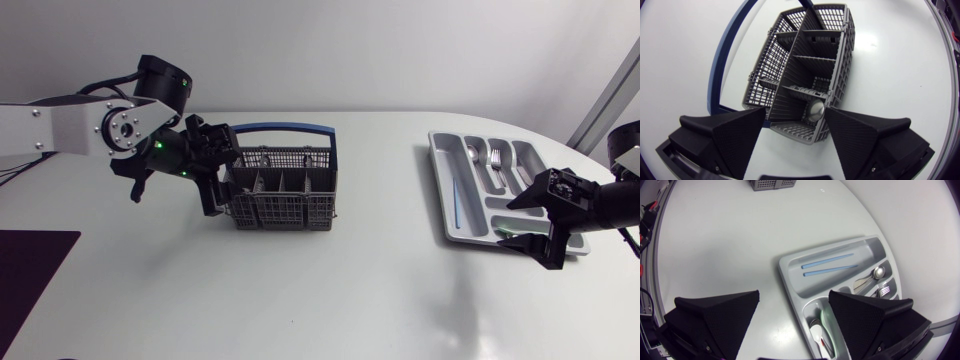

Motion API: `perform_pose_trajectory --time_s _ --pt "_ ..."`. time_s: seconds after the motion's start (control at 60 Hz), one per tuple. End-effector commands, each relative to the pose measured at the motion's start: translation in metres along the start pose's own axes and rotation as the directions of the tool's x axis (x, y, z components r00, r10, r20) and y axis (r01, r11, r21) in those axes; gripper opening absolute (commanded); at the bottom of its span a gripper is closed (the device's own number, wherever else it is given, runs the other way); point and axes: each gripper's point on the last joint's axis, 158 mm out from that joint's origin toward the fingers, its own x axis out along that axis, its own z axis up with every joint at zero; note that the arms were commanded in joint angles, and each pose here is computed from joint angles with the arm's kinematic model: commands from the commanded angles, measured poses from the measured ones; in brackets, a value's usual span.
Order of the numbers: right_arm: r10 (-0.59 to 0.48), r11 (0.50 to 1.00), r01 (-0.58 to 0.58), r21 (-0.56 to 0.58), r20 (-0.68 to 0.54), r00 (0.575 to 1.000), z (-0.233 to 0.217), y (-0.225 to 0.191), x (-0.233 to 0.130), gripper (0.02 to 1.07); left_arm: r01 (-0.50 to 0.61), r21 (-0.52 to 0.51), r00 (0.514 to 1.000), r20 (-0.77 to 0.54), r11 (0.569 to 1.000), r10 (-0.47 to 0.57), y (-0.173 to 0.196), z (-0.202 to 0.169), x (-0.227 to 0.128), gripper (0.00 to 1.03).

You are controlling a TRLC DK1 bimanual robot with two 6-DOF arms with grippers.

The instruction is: Unload the cutlery basket into the drawer organizer.

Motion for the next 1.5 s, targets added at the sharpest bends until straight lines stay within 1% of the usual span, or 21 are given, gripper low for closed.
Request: perform_pose_trajectory --time_s 0.0,0.033,0.083,0.283,0.333,0.35,0.367,0.383,0.417,0.85,1.15,1.317,1.483 --pt "0.01 1.0 -0.01 0.014 0.01 1.0 0.004 0.011 0.001 1.02 0.021 0.042 1.0 -0.005 0.999 -0.021 -0.001 -0.005 0.005 0.62" --pt "0.011 1.0 -0.011 0.007 0.012 1.0 0.006 0.014 0.001 1.02 0.021 0.05 1.0 -0.006 0.999 -0.021 -0.001 -0.006 0.005 0.59" --pt "0.015 1.0 -0.015 0.006 0.012 1.0 0.007 0.017 0.001 1.02 0.02 0.055 1.0 -0.006 0.998 -0.02 -0.001 -0.007 0.005 0.57" --pt "0.007 1.0 -0.007 0.0 0.018 1.0 0.011 0.019 -0.002 1.02 0.03 0.082 1.0 -0.005 0.996 -0.03 -0.005 -0.006 0.003 0.56" --pt "0.009 1.0 -0.009 0.0 0.018 1.0 0.011 0.02 -0.002 1.02 0.036 0.085 0.999 -0.004 0.996 -0.036 -0.007 -0.006 0.004 0.51" --pt "0.008 1.0 -0.008 -0.001 0.018 1.0 0.011 0.02 -0.003 1.02 0.04 0.091 0.999 -0.003 0.995 -0.04 -0.008 -0.006 0.004 0.48" --pt "0.008 1.0 -0.008 -0.001 0.018 1.0 0.011 0.021 -0.003 1.02 0.04 0.091 0.999 -0.003 0.995 -0.04 -0.008 -0.006 0.004 0.47" --pt "0.009 1.0 -0.009 -0.002 0.019 1.0 0.012 0.021 -0.003 1.02 0.045 0.096 0.999 -0.005 0.994 -0.045 -0.01 -0.006 0.004 0.43" --pt "0.01 1.0 -0.01 -0.004 0.019 1.0 0.012 0.022 -0.002 1.02 0.049 0.102 0.999 -0.005 0.994 -0.049 -0.012 -0.006 0.005 0.41" --pt "0.016 1.0 -0.016 -0.013 0.024 1.0 0.015 0.028 -0.002 1.02 0.095 0.139 0.995 -0.015 0.986 -0.094 -0.032 -0.007 0.01 0.41" --pt "0.009 1.0 -0.009 -0.02 0.03 1.0 0.02 0.029 -0.005 1.02 0.108 0.148 0.994 -0.02 0.983 -0.106 -0.036 -0.008 0.014 0.41" --pt "0.008 1.0 -0.007 -0.023 0.03 1.0 0.02 0.028 -0.005 1.02 0.098 0.148 0.995 -0.017 0.984 -0.096 -0.033 -0.007 0.009 0.41" --pt "0.017 1.0 -0.016 -0.026 0.032 0.999 0.022 0.031 -0.003 1.02 0.117 0.152 0.993 -0.024 0.981 -0.114 -0.041 -0.009 0.013 0.41"
